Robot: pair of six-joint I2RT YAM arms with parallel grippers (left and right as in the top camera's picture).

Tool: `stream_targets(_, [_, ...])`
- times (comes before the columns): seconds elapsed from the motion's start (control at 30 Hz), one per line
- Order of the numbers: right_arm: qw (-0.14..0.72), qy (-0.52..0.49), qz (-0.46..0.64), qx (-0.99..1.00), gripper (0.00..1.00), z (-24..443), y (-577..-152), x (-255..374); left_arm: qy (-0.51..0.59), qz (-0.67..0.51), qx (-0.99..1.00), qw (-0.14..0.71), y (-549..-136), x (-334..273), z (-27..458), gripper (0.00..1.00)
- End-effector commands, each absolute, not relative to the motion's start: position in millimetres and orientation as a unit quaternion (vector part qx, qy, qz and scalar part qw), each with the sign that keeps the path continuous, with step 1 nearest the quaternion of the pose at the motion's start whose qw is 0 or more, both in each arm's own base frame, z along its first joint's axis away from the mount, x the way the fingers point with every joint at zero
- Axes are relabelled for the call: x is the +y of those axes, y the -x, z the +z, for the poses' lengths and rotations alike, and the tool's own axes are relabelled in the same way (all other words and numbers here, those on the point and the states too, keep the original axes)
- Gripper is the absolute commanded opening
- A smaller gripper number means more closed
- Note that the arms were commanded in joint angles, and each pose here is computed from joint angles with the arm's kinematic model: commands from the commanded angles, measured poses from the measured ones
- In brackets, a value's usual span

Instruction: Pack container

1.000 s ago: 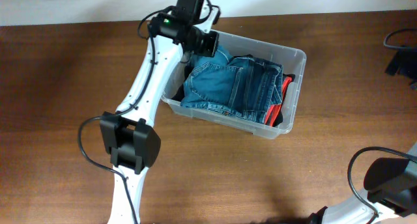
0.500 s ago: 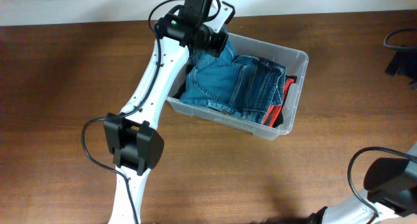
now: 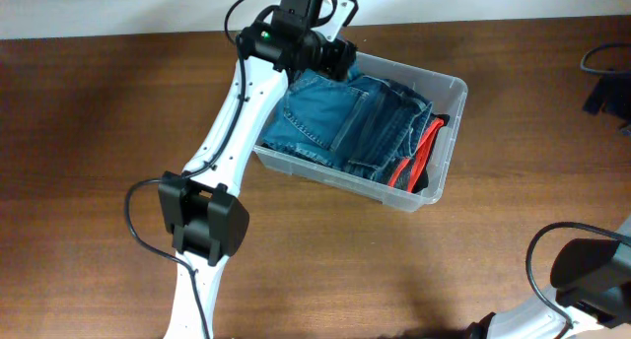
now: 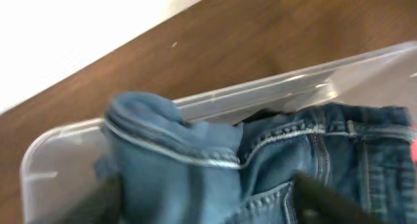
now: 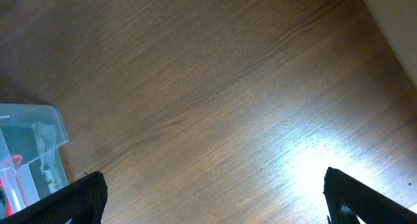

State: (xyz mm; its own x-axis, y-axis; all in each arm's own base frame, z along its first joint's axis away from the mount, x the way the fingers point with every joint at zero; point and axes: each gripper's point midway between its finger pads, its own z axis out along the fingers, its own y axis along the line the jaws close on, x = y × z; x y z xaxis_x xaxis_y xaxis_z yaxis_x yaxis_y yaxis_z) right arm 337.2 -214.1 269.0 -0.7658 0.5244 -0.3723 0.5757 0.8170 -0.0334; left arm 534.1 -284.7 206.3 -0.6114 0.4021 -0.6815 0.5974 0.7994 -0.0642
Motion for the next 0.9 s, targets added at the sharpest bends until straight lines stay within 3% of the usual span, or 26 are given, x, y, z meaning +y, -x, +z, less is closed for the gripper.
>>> stream_targets(0.0, [0.173, -0.297, -0.071, 0.936, 0.99, 267, -336, -215, -0.256, -0.115, 0.897, 0.342, -542, -277, 201, 0.87])
stream_targets(0.13, [0.173, -0.297, -0.071, 0.936, 0.98, 267, -336, -215, -0.229, -0.128, 0.900, 0.347, -541, -278, 212, 0.86])
stream_targets(0.23, [0.173, -0.297, -0.071, 0.936, 0.99, 267, -336, -215, -0.216, -0.130, 0.910, 0.330, -536, -276, 205, 0.78])
stream_targets(0.33, [0.173, -0.297, -0.071, 0.936, 0.99, 267, -336, -215, -0.216, -0.126, 0.916, 0.313, -532, -274, 191, 0.76])
stream_targets(0.57, [0.173, -0.297, -0.071, 0.936, 0.99, 267, -336, -215, -0.193, -0.059, 0.938, 0.283, -543, -261, 128, 0.76])
stream_targets(0.73, [0.173, -0.297, -0.071, 0.936, 0.98, 267, -336, -215, -0.197, -0.037, 0.956, 0.214, -538, -257, 46, 0.76])
stream_targets(0.87, [0.173, -0.297, -0.071, 0.936, 0.99, 267, -336, -215, -0.203, -0.032, 0.960, 0.188, -530, -259, 21, 0.76])
